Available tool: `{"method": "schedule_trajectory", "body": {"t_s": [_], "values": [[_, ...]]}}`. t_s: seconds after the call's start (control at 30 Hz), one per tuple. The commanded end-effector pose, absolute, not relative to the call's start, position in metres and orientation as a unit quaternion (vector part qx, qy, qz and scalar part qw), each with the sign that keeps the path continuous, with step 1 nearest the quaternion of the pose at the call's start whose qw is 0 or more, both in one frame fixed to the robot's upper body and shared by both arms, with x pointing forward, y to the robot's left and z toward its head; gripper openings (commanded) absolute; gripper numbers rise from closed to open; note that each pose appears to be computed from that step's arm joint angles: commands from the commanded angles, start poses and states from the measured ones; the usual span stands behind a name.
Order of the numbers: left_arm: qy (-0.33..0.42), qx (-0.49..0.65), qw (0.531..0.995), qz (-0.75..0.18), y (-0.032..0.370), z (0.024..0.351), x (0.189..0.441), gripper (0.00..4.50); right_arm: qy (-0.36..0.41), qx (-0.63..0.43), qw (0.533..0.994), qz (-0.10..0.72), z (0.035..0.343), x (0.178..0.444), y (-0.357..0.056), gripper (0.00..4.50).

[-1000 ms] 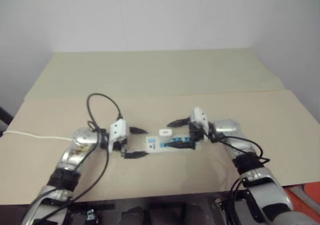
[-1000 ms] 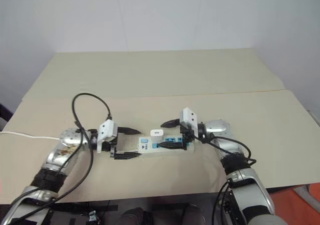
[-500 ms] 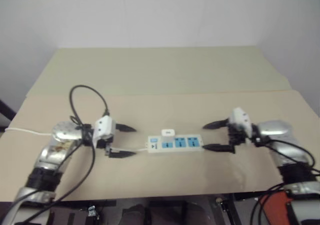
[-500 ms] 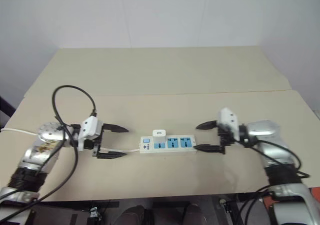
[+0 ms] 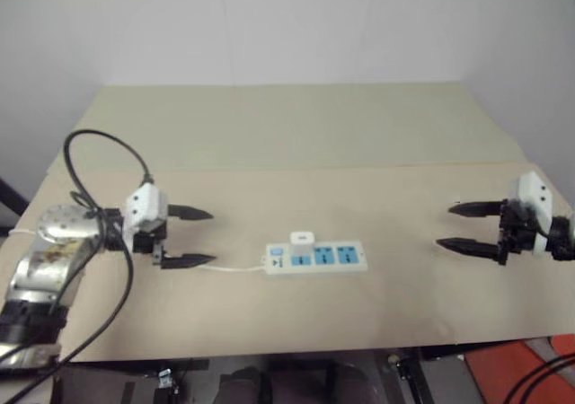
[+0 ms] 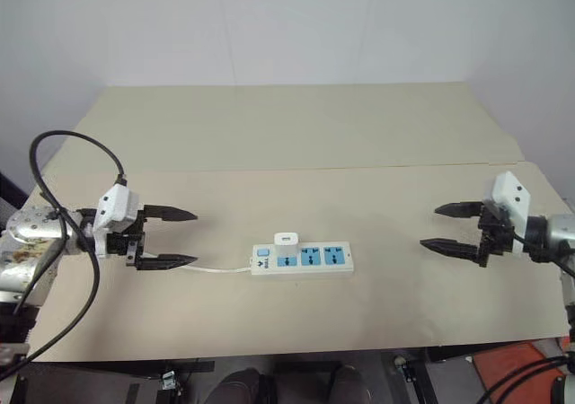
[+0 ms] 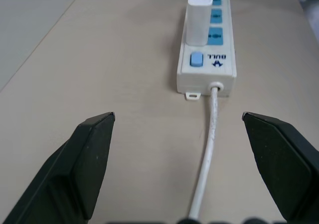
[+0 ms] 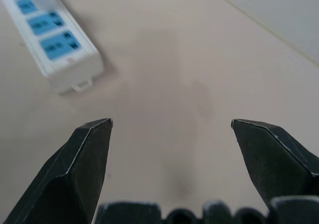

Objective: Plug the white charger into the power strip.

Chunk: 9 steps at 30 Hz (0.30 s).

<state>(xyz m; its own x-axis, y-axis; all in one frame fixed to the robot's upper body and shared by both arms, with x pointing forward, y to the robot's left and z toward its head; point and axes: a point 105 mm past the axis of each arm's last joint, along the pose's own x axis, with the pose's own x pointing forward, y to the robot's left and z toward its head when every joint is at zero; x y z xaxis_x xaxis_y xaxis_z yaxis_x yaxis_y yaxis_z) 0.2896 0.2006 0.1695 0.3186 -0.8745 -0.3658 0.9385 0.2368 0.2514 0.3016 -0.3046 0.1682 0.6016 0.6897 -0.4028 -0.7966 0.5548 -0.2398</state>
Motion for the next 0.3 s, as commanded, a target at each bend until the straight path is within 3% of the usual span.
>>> {"method": "schedule_trajectory", "body": {"t_s": [0.03, 0.3], "values": [[0.070, 0.220, 0.787, -0.572, 0.2066, 0.1859, 0.2816, 4.46, 0.119, -0.226, 0.882, 0.395, 0.1832, 0.2958, -0.3156, 4.50], [0.069, 0.214, 0.784, -0.578, 0.1982, 0.1881, 0.2803, 4.46, 0.118, -0.227, 0.897, 0.360, 0.1871, 0.2875, -0.3189, 4.50]]}}
